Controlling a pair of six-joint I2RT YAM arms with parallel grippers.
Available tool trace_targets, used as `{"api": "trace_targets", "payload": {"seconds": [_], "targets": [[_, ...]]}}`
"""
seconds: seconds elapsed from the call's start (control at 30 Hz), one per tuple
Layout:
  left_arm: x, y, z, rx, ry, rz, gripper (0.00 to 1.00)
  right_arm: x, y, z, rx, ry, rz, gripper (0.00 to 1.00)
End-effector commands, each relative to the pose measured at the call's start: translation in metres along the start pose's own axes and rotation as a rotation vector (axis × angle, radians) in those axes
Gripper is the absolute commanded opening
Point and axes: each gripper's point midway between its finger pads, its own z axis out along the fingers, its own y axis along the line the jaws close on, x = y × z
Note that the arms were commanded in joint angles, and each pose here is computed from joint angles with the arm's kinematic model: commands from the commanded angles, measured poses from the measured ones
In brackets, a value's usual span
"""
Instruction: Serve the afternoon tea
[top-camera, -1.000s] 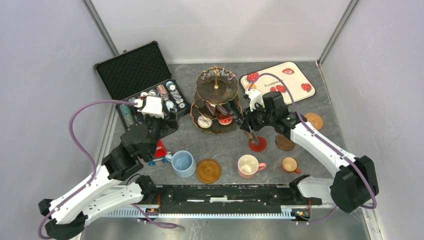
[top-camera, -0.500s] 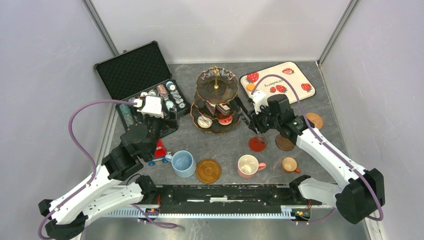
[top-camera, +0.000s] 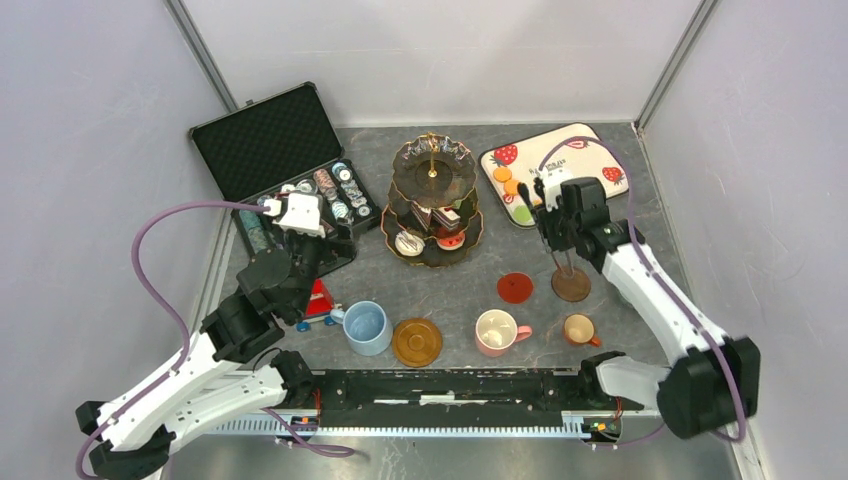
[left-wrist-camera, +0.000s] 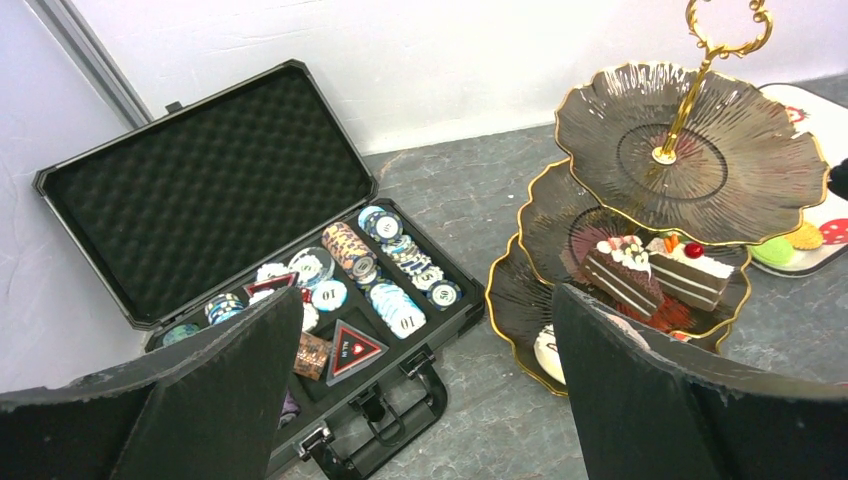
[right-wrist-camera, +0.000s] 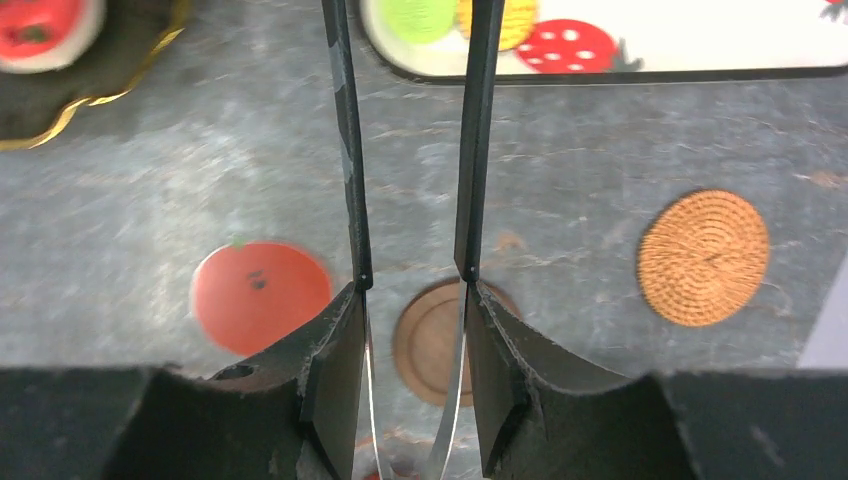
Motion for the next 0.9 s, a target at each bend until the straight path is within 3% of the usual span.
{"api": "trace_targets", "payload": {"seconds": [0.0, 0.13, 0.4, 0.87], "targets": [[-0.008, -0.003, -0.002, 0.023, -0.024, -0.083, 1.00, -0.037, -0.035, 0.020, 0.123, 0.006, 0.051, 0.43], [-0.007, -0.003, -0.002, 0.025, -0.022, -0.085, 1.00, -0.058, -0.052, 0.052, 0.152, 0.042, 0.050, 0.43], [-0.002, -0.008, 0.001, 0.028, -0.009, -0.075, 1.00, -0.060, -0.068, 0.123, 0.169, 0.117, 0.035, 0.43], [0.009, -0.018, 0.011, 0.032, 0.033, -0.045, 1.00, -0.052, -0.091, 0.182, 0.184, 0.023, 0.101, 0.54]]}}
